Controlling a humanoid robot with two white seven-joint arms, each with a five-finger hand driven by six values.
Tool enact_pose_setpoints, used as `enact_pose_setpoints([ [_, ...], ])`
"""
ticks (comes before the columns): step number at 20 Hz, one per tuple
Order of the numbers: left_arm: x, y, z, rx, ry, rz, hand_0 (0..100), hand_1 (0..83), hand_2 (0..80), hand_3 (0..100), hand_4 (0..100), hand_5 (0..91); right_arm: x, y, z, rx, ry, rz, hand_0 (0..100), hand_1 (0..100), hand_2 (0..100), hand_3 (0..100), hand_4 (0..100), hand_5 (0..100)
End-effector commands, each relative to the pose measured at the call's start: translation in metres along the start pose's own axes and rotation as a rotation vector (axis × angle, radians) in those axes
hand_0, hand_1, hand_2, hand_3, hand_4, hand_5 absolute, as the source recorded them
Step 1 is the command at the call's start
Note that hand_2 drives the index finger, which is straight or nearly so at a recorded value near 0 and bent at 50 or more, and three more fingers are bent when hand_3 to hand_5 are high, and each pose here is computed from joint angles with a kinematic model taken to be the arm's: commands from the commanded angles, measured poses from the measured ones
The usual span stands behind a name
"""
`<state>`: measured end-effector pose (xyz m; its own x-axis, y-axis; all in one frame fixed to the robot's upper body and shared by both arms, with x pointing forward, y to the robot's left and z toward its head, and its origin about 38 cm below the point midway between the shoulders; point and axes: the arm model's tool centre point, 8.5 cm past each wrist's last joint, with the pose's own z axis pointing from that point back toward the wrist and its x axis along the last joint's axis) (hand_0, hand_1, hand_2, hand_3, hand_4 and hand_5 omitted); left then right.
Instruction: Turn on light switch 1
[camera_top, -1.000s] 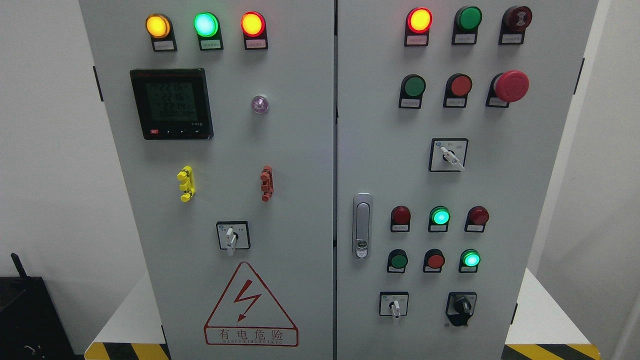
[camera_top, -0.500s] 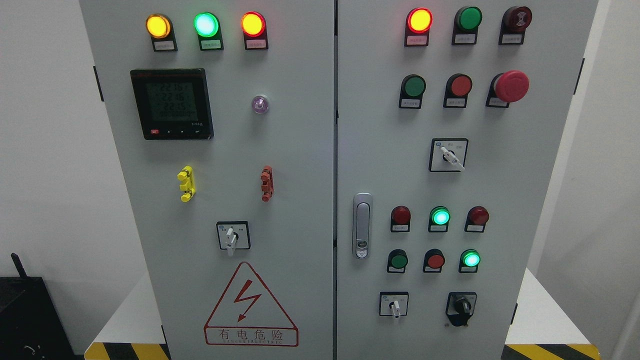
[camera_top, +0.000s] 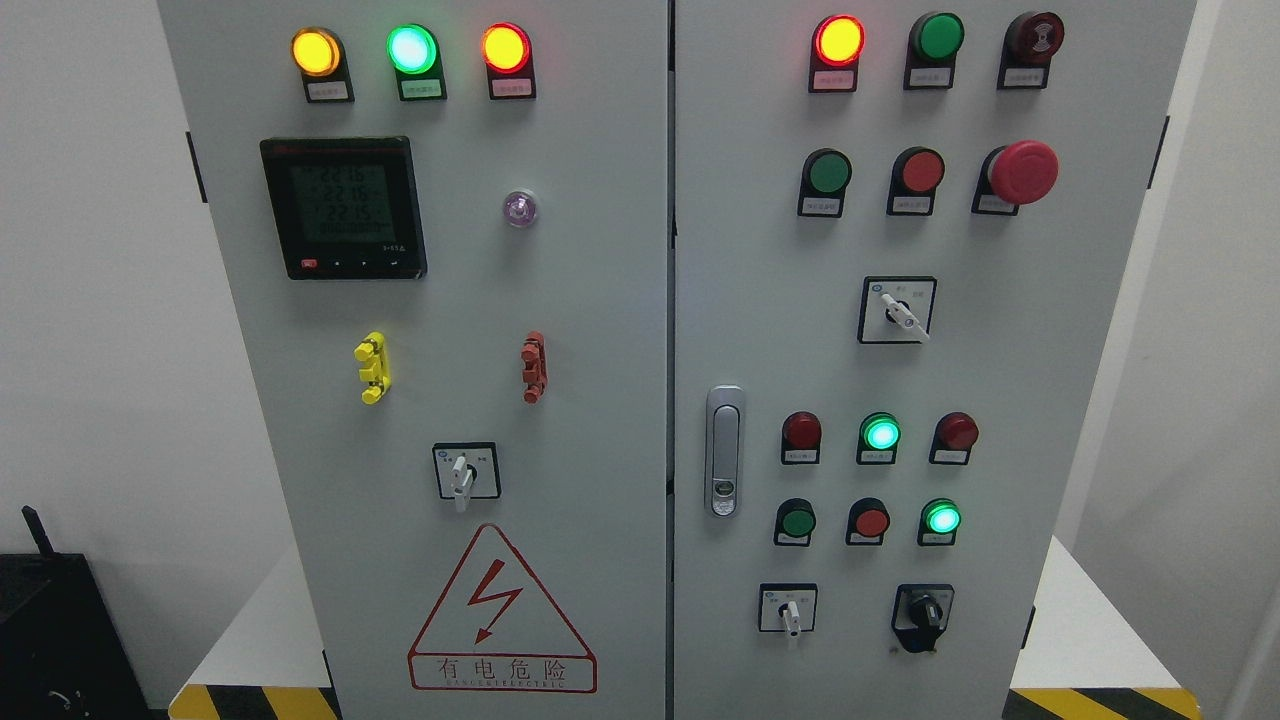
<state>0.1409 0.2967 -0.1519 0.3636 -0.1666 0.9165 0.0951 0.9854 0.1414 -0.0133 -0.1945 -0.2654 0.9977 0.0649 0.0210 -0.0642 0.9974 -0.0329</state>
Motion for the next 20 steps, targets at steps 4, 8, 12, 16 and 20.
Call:
enact_pose_setpoints([
  [4,0.140,0.061,-0.028,0.142,-0.453,-0.113,39,32.1,20.5,39,56,25.8,0.000,0.000,0.000,0.001,0.001,-0.025,0,0,0,0,0,0],
  [8,0.187,0.061,-0.028,0.144,-0.527,-0.129,39,33.4,22.7,41,57,27.9,0.000,0.000,0.000,0.001,0.001,-0.025,0,0,0,0,0,0],
  [12,0.225,0.055,-0.027,0.136,-0.556,-0.115,40,35.7,23.7,42,58,29.2,0.000,0.000,0.000,0.001,0.001,-0.025,0,0,0,0,0,0],
  [16,0.259,0.047,-0.028,0.125,-0.584,-0.092,42,38.9,28.5,42,60,37.1,0.000,0.000,0.000,0.001,0.001,-0.025,0,0,0,0,0,0],
  [20,0.284,0.036,-0.030,0.103,-0.633,-0.086,32,42.4,34.2,44,62,42.9,0.000,0.000,0.000,0.001,0.001,-0.025,0,0,0,0,0,0],
])
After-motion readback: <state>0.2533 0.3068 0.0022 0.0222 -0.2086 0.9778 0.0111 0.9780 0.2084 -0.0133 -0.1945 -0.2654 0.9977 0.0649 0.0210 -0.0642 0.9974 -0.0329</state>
